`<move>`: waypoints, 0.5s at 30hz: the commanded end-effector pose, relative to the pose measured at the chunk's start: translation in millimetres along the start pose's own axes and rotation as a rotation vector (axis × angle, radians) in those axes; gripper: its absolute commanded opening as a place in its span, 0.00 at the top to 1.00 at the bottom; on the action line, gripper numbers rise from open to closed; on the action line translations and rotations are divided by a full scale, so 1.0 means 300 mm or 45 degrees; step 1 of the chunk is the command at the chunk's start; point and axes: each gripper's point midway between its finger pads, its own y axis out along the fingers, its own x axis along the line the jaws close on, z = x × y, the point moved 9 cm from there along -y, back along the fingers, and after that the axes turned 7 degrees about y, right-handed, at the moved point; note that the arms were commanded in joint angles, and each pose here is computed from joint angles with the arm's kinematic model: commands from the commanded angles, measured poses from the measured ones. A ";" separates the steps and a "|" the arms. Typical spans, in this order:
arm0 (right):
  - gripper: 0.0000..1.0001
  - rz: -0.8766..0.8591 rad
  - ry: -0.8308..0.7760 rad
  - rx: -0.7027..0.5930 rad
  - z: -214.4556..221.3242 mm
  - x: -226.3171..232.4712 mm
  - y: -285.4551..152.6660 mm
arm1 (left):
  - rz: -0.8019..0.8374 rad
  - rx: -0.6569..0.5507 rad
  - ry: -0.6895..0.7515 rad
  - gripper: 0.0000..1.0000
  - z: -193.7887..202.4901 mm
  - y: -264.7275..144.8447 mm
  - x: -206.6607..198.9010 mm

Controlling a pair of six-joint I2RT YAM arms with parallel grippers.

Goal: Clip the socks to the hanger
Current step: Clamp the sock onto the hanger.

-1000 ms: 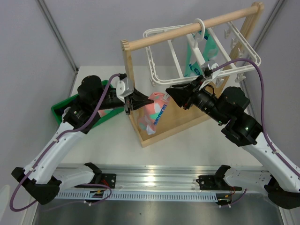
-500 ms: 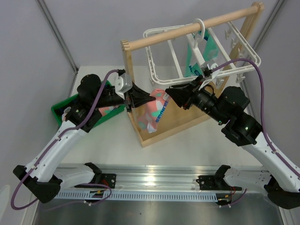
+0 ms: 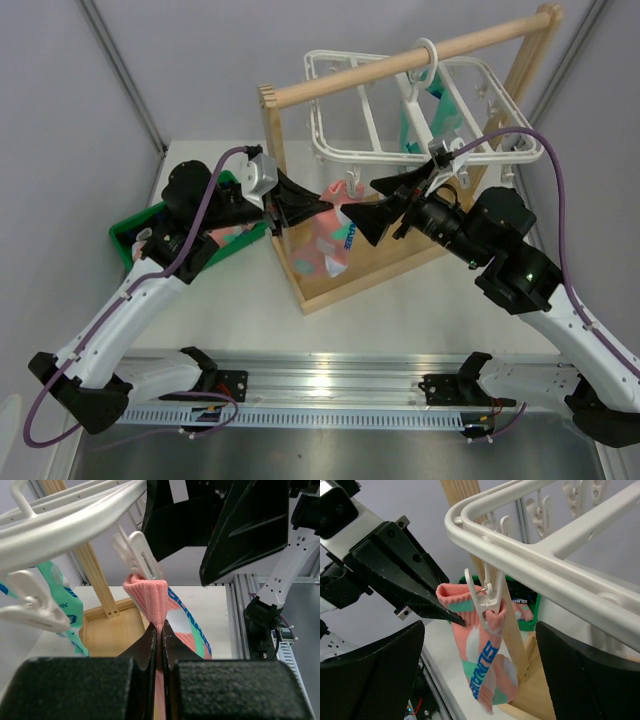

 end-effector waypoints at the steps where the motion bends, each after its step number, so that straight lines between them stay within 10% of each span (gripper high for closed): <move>1: 0.04 -0.014 -0.005 -0.051 -0.033 0.016 -0.037 | -0.026 -0.029 0.023 0.96 -0.010 -0.014 -0.001; 8: 0.00 -0.006 0.005 -0.074 -0.061 0.031 -0.088 | -0.193 0.000 0.009 0.79 -0.002 -0.050 0.000; 15: 0.04 0.179 -0.011 -0.107 -0.083 0.000 -0.164 | -0.569 0.036 -0.151 0.24 -0.024 -0.118 0.015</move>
